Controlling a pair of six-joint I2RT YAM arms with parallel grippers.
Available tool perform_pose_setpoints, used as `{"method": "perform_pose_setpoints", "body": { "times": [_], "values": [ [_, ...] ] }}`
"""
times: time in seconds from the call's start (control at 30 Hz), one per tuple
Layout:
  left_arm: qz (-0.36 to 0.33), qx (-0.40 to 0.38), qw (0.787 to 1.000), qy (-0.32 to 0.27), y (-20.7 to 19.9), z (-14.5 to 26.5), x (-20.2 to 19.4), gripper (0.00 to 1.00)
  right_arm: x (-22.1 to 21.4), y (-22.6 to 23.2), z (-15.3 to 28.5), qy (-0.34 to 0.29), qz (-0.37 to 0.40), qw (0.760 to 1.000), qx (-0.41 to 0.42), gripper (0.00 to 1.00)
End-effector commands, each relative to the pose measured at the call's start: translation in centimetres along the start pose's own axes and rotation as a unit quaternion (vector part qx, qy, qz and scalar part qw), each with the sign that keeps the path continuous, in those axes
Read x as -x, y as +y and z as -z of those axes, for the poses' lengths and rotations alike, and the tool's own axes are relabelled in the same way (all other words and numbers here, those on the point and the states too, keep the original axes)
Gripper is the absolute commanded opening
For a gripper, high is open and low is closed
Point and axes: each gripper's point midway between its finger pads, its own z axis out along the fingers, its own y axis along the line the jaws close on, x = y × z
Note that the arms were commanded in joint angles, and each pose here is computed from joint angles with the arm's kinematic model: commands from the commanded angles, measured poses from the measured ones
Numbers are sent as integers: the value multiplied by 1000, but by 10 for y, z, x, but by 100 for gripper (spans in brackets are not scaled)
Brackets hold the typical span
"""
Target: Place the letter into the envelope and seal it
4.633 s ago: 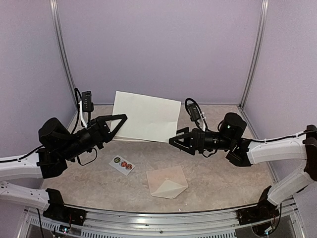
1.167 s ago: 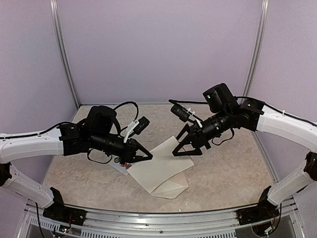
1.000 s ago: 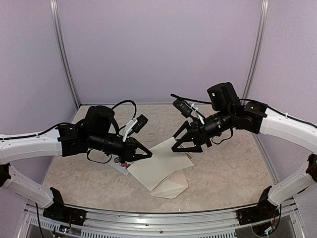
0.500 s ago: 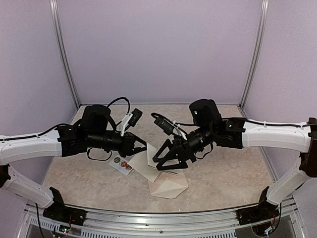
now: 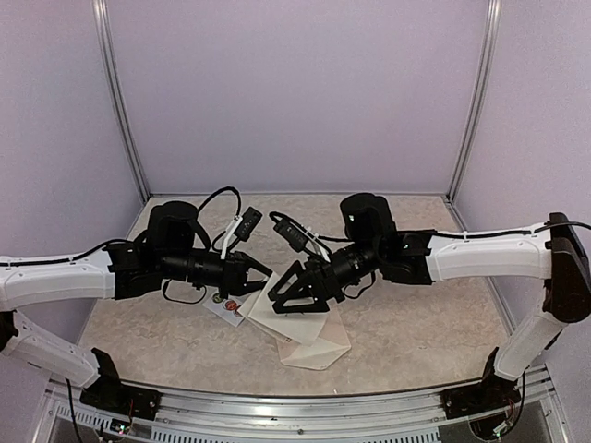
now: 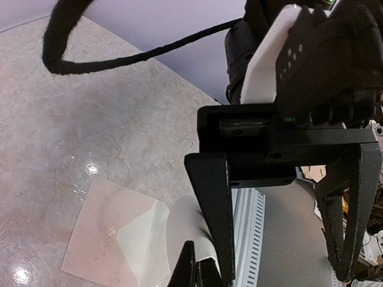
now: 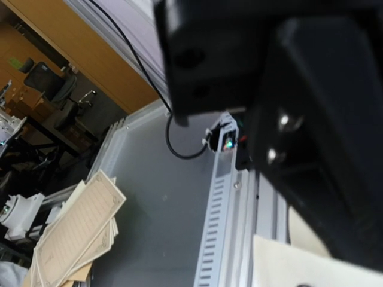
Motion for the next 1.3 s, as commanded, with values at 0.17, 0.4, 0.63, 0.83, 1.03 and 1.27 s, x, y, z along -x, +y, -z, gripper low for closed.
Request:
{"method": "perform_pose_setpoints", "body": {
  "times": [0.17, 0.4, 0.63, 0.83, 1.03, 1.27],
  "values": [
    [-18, -62, 997, -38, -27, 13, 17, 0, 6, 4, -5, -14, 13, 1000, 23, 67],
    [-19, -75, 996, -40, -30, 13, 17, 0, 16, 13, -3, -30, 30, 998, 35, 65],
    [-45, -72, 996, 5, -28, 15, 0, 0, 36, 20, 28, -58, 62, 996, -12, 63],
    [-64, -86, 994, 0, -41, 23, 3, 0, 49, 7, 76, -109, 59, 990, -62, 57],
    [-79, -105, 991, 2, -56, 24, 5, 0, 39, -10, 88, -110, 38, 990, -76, 53],
    [-92, -111, 989, 4, -63, 22, 7, 0, 35, -14, 88, -108, 20, 992, -69, 53]
  ]
}}
